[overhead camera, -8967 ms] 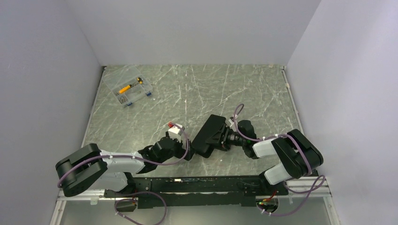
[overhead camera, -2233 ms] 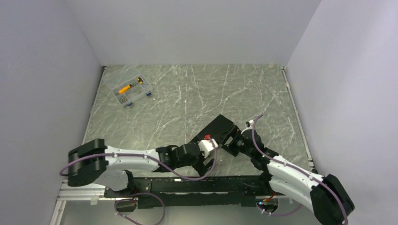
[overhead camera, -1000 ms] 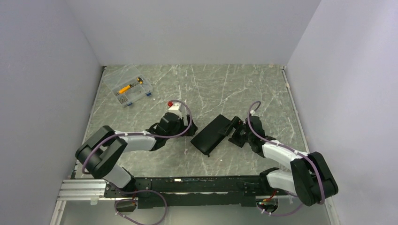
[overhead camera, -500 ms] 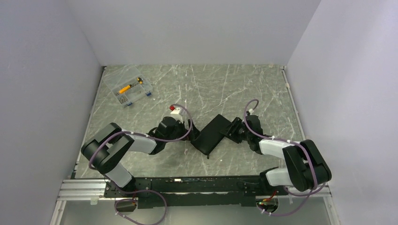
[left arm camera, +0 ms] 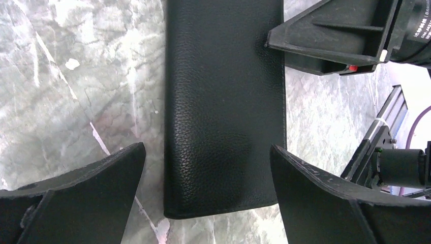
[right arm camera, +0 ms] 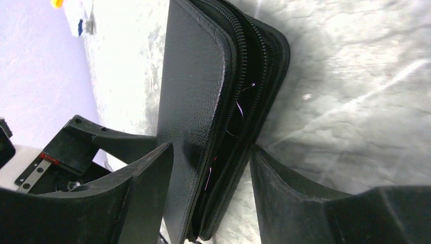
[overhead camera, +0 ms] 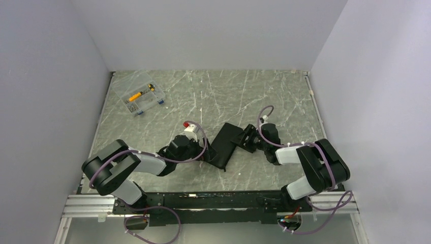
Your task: Sort the hair-cutting tools
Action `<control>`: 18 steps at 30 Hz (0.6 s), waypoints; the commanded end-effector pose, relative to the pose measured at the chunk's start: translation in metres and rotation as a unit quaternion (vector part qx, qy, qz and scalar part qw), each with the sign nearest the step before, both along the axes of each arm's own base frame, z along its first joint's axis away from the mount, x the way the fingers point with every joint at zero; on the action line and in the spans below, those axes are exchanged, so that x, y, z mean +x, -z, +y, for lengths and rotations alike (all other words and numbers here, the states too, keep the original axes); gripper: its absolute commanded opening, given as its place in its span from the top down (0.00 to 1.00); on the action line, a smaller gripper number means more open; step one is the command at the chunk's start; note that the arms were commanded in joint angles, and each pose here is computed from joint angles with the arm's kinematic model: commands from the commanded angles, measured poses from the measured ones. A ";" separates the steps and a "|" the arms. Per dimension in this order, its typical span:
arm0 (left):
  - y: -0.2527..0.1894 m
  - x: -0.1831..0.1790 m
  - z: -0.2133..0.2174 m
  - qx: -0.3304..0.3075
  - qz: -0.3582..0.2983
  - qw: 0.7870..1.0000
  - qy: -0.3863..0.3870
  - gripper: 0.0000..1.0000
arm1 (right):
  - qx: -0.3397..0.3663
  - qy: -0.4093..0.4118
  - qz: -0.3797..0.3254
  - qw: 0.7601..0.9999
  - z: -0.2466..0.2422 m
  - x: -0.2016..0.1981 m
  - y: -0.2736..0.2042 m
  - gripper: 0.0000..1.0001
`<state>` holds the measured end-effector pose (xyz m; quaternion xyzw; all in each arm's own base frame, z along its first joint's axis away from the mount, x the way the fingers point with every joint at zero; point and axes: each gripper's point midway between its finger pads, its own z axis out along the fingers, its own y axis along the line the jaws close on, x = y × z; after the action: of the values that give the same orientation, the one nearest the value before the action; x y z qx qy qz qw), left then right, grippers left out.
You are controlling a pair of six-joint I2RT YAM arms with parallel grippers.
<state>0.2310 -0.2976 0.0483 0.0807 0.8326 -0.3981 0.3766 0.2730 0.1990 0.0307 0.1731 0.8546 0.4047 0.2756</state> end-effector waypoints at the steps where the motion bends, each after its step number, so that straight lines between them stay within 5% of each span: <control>1: 0.002 -0.009 0.004 -0.007 0.012 1.000 -0.003 0.01 | -0.050 -0.039 0.105 0.992 -0.004 -0.047 0.051 0.39; 9: 0.009 -0.012 0.004 0.001 0.021 1.000 -0.003 0.03 | -0.052 -0.061 0.146 0.986 -0.005 -0.082 0.063 0.29; 18: 0.000 -0.021 -0.008 -0.032 0.015 0.999 0.034 0.14 | -0.056 -0.071 0.164 0.982 0.002 -0.090 0.081 0.45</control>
<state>0.2237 -0.2967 0.0467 0.0730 0.8317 -0.4070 0.3706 0.2439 0.2291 0.0241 0.1279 0.8560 0.4454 0.2293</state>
